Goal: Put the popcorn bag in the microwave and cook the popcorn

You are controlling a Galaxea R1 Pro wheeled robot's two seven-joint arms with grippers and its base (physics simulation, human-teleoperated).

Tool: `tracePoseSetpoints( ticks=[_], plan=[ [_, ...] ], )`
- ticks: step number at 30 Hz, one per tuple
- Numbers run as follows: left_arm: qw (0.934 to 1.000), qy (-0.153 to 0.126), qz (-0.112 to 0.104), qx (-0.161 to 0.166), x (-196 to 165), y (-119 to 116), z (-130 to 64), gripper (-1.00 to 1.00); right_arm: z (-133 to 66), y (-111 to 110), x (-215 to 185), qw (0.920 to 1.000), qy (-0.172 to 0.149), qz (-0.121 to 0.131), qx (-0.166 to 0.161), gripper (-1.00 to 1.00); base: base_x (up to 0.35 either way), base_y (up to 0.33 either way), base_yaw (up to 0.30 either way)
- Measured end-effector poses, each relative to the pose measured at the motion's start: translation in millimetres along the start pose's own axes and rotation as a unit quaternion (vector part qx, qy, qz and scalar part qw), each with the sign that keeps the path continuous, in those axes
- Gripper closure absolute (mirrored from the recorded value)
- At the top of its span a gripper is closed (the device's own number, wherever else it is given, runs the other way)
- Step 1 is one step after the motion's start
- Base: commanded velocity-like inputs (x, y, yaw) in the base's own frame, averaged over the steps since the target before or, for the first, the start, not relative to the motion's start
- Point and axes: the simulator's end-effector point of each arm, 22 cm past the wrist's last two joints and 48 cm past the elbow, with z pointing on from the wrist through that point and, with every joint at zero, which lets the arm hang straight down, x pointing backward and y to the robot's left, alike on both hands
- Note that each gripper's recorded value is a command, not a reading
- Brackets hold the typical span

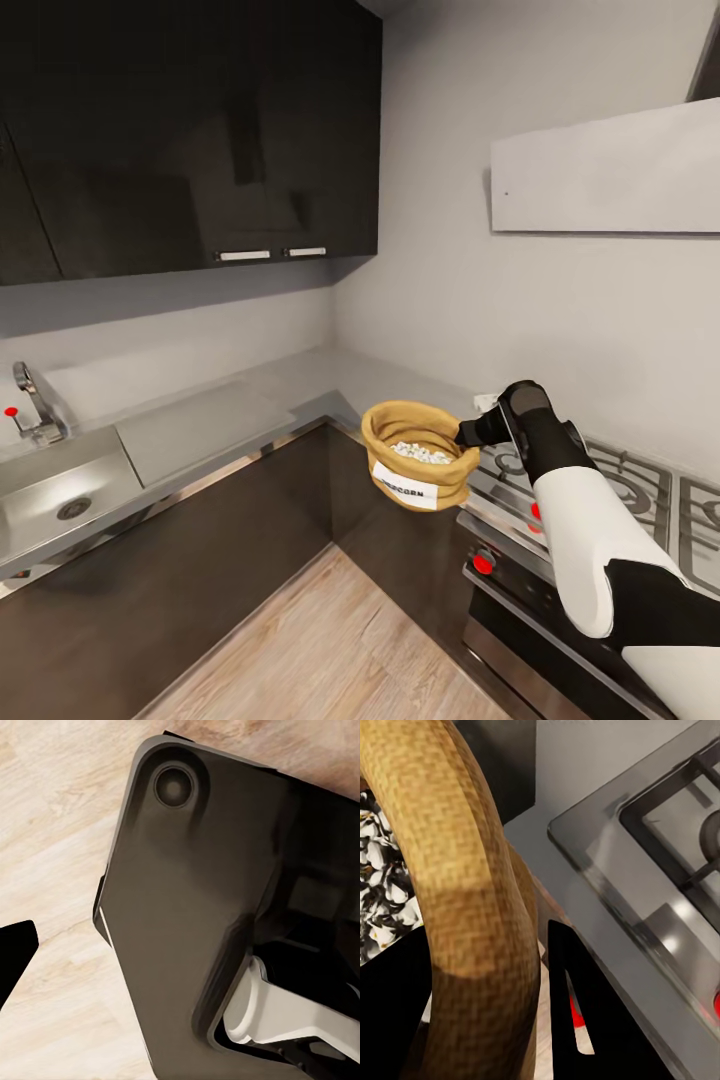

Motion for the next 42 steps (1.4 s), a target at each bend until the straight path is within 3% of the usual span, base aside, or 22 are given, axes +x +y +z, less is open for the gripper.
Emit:
tracePoseSetpoints(
  ticks=[7, 14, 19, 42],
  plan=[
    [1.0000, 0.000, -0.001, 0.000, 0, -1, 0.1, -1.00, 0.8, 0, 0, 1.0000, 0.001, -0.001, 0.001, 1.00, -0.130, 0.004, 0.000],
    [1.0000, 0.001, -0.002, 0.000, 0, -1, 0.1, -1.00, 0.9, -2, 0, 1.0000, 0.001, 0.000, 0.002, 1.00, -0.334, 0.074, 0.000],
    [1.0000, 0.001, -0.002, 0.000, 0, -1, 0.1, -1.00, -0.3, -14, 3, 0.9999, 0.002, 0.003, 0.010, 1.00, -0.335, 0.076, 0.000],
    [1.0000, -0.001, -0.002, 0.001, -1, -1, 0.1, -1.00, -1.6, -15, 2, 0.9999, 0.001, 0.004, 0.010, 1.00, -0.345, 0.012, -0.032]
  ],
)
